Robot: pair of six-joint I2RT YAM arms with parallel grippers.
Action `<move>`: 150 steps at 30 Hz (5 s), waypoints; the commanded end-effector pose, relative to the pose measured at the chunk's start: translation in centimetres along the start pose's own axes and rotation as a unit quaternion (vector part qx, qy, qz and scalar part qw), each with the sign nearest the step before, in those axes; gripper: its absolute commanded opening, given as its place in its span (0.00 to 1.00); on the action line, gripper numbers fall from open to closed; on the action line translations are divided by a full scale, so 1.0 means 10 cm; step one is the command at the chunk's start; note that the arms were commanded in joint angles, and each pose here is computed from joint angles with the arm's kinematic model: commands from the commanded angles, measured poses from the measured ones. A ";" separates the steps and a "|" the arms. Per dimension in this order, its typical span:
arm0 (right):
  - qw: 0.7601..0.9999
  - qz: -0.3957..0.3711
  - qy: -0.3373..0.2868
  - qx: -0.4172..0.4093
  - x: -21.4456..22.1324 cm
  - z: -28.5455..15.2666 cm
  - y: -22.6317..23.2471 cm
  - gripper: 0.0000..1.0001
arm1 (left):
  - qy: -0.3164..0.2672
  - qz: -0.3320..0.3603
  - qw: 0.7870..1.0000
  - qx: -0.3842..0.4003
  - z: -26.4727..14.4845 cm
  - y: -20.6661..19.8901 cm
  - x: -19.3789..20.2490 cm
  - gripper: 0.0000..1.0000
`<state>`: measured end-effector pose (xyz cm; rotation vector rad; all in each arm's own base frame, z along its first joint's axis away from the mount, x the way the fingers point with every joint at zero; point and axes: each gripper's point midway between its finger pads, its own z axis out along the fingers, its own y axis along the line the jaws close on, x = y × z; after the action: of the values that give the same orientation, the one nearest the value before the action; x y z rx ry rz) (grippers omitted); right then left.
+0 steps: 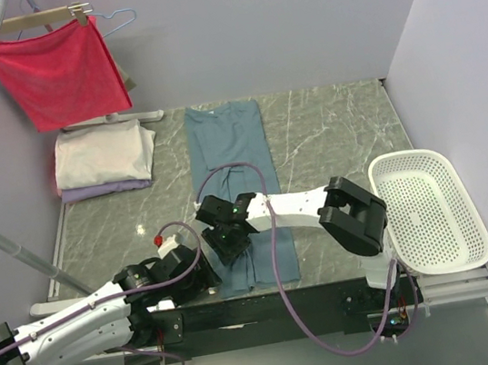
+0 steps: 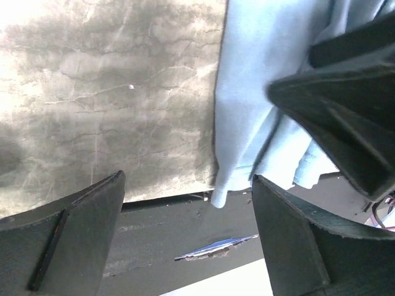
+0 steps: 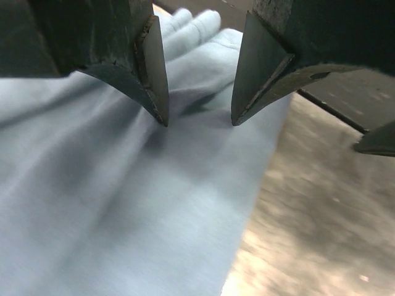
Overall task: Fold and stack the t-shirts
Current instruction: Grab the bottom of the folded rectangular tshirt with both arms
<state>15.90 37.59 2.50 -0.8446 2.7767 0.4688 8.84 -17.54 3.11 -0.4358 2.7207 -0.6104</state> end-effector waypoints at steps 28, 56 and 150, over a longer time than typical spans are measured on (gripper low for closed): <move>0.997 -0.012 -0.032 0.065 -0.10 -0.41 -0.02 0.53 | -0.018 -0.004 0.999 -0.035 0.00 0.20 -0.04 0.86; 0.991 0.000 -0.025 0.130 0.02 -0.25 0.00 0.14 | -0.030 -0.014 0.999 -0.020 -0.03 0.17 -0.08 0.88; 0.948 0.285 0.006 0.141 1.44 -0.53 -1.67 0.02 | 0.093 0.111 0.982 -0.119 0.35 0.37 0.31 0.08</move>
<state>13.54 18.64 1.00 -0.0670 2.9269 0.3638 9.18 -22.75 1.27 -0.1412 2.8420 -0.6554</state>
